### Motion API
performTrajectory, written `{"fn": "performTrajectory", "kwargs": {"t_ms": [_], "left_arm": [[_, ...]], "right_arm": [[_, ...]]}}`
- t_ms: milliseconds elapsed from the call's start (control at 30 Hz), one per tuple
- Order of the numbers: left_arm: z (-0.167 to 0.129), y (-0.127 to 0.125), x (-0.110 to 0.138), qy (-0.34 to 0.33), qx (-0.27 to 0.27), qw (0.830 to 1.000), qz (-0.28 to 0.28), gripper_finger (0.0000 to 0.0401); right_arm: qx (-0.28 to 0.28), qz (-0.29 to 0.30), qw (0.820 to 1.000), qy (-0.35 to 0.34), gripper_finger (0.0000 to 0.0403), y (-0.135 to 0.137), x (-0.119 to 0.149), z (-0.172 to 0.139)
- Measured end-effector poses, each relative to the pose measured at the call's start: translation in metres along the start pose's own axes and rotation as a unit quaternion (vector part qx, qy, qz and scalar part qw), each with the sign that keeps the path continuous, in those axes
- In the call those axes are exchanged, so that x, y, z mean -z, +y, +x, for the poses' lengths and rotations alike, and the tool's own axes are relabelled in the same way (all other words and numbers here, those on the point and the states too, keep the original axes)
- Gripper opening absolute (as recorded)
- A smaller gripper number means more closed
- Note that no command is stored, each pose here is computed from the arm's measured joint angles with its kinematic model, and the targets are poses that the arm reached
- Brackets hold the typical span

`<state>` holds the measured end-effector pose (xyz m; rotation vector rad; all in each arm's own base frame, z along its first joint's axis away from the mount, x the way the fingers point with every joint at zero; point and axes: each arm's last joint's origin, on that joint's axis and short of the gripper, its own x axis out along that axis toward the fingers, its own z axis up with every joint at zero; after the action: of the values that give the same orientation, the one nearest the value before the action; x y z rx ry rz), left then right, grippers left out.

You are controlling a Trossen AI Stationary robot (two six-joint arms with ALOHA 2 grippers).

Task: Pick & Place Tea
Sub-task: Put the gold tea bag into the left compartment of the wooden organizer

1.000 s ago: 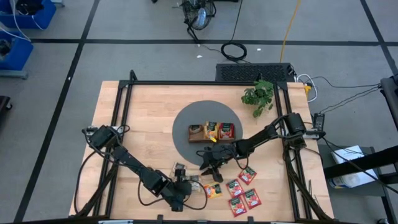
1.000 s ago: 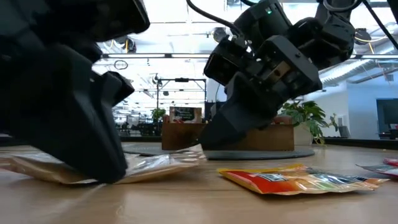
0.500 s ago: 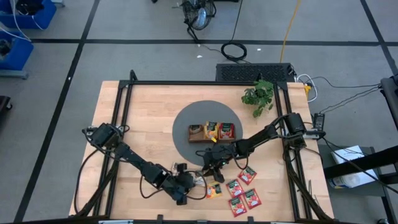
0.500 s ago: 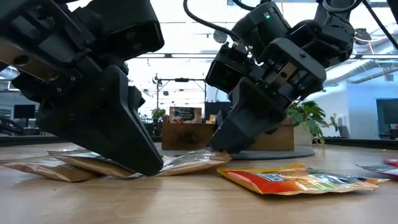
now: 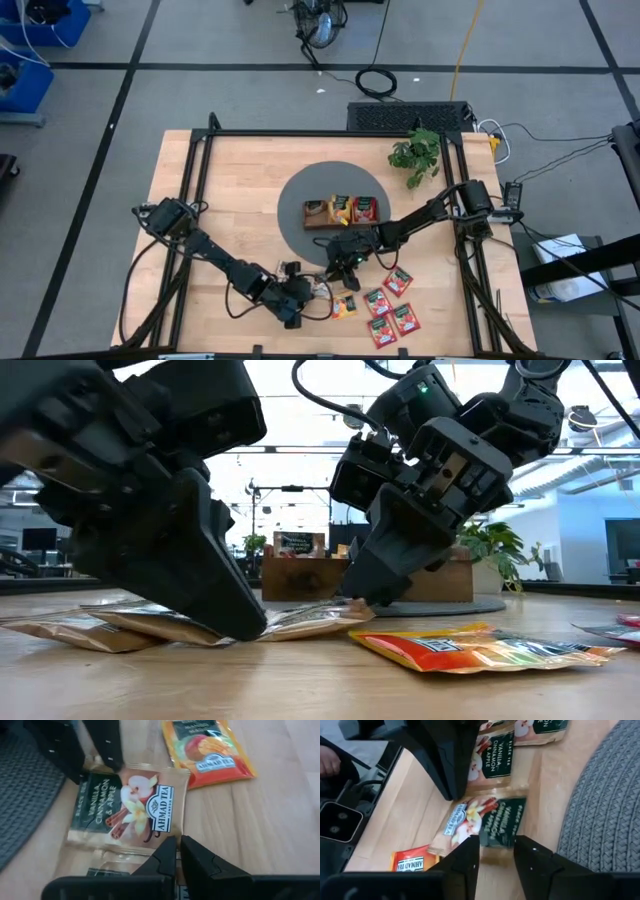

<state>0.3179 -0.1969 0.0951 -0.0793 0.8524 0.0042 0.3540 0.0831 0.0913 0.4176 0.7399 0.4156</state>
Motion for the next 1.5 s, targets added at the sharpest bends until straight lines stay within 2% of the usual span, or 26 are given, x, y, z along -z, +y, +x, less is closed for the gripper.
{"fn": "performTrajectory", "kwargs": {"t_ms": [333, 633, 833, 1100, 1233, 1333, 1500], "left_arm": [[0.002, 0.003, -0.002, -0.011, -0.012, 1.0, 0.003, 0.0035], [0.002, 0.004, -0.003, -0.018, -0.024, 1.0, 0.006, 0.0035], [-0.001, 0.001, -0.002, -0.015, -0.014, 0.999, 0.033, 0.0035], [-0.021, -0.01, -0.009, -0.038, 0.003, 0.999, 0.037, 0.0035], [-0.026, -0.015, -0.008, -0.045, 0.003, 0.998, 0.046, 0.0035], [-0.026, -0.015, -0.008, -0.044, 0.003, 0.998, 0.047, 0.0035], [-0.026, -0.014, -0.008, -0.043, -0.002, 0.998, 0.048, 0.0035]], "right_arm": [[-0.012, 0.006, 1.0, 0.025, 0.0076, 0.003, 0.005, 0.001], [-0.017, -0.045, 0.999, 0.023, 0.0007, 0.004, 0.006, 0.002], [-0.019, -0.068, 0.997, 0.02, 0.0003, 0.006, 0.004, 0.0], [-0.015, -0.122, 0.992, -0.013, 0.0001, 0.025, -0.028, -0.041], [0.035, -0.167, 0.984, -0.049, 0.0, 0.038, -0.05, -0.073], [0.106, -0.198, 0.973, -0.054, 0.0, 0.042, -0.069, -0.093], [0.232, -0.261, 0.936, -0.034, 0.0, 0.031, -0.099, -0.106]]}}
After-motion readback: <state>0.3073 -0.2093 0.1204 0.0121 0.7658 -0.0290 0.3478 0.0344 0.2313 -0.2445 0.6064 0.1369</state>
